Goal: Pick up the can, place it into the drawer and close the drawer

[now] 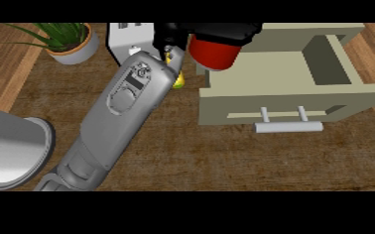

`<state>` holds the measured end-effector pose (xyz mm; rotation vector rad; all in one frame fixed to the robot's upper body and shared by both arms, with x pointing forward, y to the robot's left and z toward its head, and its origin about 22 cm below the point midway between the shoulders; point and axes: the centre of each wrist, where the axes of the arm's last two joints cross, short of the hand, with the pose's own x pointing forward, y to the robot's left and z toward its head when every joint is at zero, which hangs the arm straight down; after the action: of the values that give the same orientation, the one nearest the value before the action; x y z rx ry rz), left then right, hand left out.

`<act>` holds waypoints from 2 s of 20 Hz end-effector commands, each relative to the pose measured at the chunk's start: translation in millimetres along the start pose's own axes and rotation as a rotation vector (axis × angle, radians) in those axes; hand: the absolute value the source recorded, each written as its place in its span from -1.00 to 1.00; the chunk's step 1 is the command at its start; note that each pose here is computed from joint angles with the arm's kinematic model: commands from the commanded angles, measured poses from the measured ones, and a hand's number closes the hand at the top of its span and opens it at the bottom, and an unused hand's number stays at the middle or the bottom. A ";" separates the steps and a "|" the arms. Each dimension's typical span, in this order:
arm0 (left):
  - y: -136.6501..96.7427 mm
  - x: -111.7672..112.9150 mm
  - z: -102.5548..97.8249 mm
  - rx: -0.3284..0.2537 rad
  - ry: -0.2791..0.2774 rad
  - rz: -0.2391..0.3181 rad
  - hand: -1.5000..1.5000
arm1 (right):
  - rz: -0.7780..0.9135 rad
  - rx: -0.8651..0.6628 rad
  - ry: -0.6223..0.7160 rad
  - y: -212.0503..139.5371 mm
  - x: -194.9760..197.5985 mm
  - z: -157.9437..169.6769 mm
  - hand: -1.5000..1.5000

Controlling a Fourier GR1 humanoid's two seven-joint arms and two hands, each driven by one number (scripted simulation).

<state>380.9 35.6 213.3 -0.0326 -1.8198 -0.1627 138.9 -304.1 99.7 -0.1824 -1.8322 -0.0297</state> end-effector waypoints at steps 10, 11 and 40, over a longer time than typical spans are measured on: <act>-42.6 29.8 -40.5 -0.015 0.043 -0.057 1.00 | 0.019 0.021 0.003 -1.0 1.0 -18.2 -1.00; -40.9 30.8 -45.1 0.005 0.038 -0.080 1.00 | -0.018 0.012 0.010 -2.9 -4.2 0.7 -1.00; -47.5 -32.9 -44.6 0.073 0.043 -0.266 1.00 | -0.003 0.053 -0.055 13.0 -2.0 -43.6 -1.00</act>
<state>425.9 -16.7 194.9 0.2157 -1.7677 -0.2745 177.0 -299.9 106.2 -0.1512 -1.8626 0.0074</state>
